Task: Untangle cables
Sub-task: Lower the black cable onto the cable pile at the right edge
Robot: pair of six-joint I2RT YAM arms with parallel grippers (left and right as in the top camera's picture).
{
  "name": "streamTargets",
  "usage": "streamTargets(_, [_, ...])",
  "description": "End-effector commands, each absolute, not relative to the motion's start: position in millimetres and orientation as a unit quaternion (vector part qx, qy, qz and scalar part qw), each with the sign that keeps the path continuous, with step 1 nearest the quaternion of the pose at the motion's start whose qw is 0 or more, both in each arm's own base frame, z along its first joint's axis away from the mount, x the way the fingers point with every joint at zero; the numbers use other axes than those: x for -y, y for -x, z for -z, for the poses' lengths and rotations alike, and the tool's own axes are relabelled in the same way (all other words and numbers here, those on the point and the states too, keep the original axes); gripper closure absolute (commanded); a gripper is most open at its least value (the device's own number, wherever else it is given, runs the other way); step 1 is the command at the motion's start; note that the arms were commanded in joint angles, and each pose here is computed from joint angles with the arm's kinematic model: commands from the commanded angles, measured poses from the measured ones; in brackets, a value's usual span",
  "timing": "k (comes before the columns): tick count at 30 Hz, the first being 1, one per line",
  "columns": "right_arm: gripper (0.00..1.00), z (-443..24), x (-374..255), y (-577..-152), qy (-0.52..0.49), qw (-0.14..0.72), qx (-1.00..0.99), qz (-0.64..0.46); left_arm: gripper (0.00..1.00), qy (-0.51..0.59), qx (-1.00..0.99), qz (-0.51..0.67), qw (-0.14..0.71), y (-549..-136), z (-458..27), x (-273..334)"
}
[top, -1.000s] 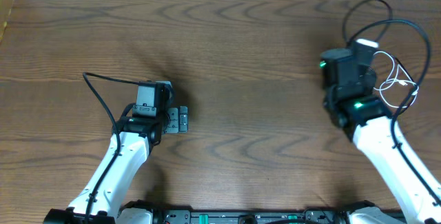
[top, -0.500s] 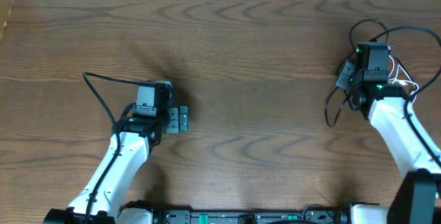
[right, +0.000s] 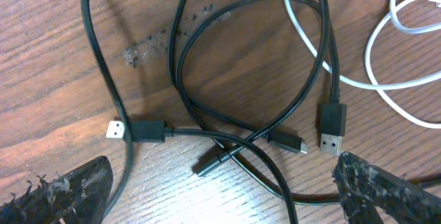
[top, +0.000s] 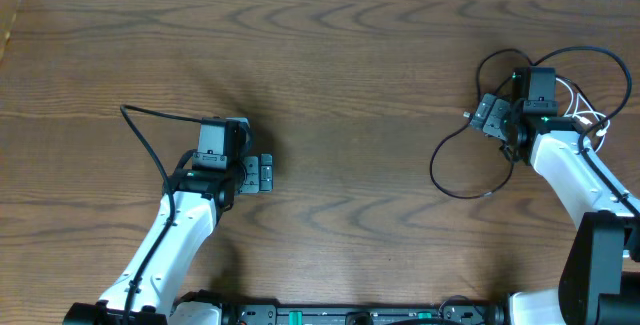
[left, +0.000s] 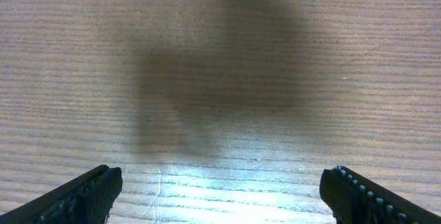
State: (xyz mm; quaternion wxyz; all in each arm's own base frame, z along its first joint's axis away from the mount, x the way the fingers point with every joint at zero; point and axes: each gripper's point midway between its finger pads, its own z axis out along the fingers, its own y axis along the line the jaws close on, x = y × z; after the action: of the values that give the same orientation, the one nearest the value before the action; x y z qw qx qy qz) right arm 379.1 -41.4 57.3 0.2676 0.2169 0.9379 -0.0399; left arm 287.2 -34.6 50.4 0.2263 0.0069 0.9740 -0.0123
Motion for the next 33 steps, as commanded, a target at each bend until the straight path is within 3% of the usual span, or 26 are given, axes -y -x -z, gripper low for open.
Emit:
streamTargets(1, [0.01,-53.5,40.5,-375.5,-0.216,0.257,-0.941,0.037,0.02,-0.008,-0.975,0.009,0.224,-285.8,-49.5,34.1])
streamTargets(33, [0.01,-48.6,33.3,-368.6,-0.211,0.238,-0.948,0.021,0.02,-0.008,-0.973,0.01,0.232,-289.7,-51.4,34.4])
